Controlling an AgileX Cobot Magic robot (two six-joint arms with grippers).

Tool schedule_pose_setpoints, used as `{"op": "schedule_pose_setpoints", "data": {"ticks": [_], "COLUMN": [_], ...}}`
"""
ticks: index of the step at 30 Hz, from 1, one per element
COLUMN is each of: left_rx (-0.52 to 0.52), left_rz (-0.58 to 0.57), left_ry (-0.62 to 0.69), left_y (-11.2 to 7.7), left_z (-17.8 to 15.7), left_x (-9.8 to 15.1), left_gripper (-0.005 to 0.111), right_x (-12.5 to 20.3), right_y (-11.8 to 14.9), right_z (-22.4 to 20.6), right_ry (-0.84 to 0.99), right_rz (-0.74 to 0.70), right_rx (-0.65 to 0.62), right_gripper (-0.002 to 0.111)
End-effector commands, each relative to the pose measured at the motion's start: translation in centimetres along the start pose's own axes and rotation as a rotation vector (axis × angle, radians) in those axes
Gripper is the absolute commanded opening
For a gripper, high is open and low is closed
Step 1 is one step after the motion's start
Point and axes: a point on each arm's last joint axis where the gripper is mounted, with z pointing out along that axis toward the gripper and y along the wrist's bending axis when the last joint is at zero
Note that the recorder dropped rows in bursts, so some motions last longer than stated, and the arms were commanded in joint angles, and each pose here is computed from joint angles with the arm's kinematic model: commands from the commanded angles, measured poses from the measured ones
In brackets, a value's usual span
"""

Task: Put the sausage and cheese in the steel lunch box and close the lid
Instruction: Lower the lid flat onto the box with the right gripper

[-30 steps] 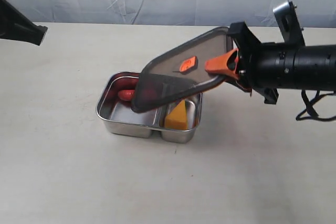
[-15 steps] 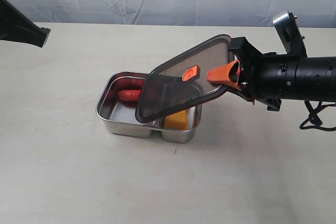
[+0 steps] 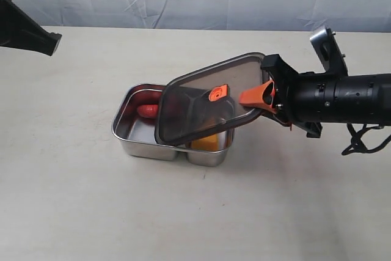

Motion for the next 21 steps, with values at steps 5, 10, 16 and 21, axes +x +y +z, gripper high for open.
{"op": "schedule_pose_setpoints", "data": {"ticks": [5, 10, 16, 21], "left_rx": [0.005, 0.003, 0.003, 0.003], "left_rz": [-0.005, -0.005, -0.005, -0.005], "left_ry": [-0.006, -0.005, -0.005, -0.005], "left_y": [0.1, 0.11, 0.11, 0.11], "left_z": [-0.16, -0.16, -0.16, -0.16], "left_x": [0.02, 0.02, 0.02, 0.02], "left_gripper": [0.0, 0.0, 0.0, 0.0], "right_x": [0.28, 0.33, 0.48, 0.54], "right_y": [-2.13, -2.33, -2.04, -1.92], "right_z": [1.61, 1.76, 1.76, 1.76], "right_ry": [0.058, 0.062, 0.08, 0.088], "right_rz": [0.047, 0.158, 0.199, 0.219], "right_rx": [0.052, 0.058, 0.03, 0.018], "right_gripper": [-0.001, -0.001, -0.001, -0.001]}}
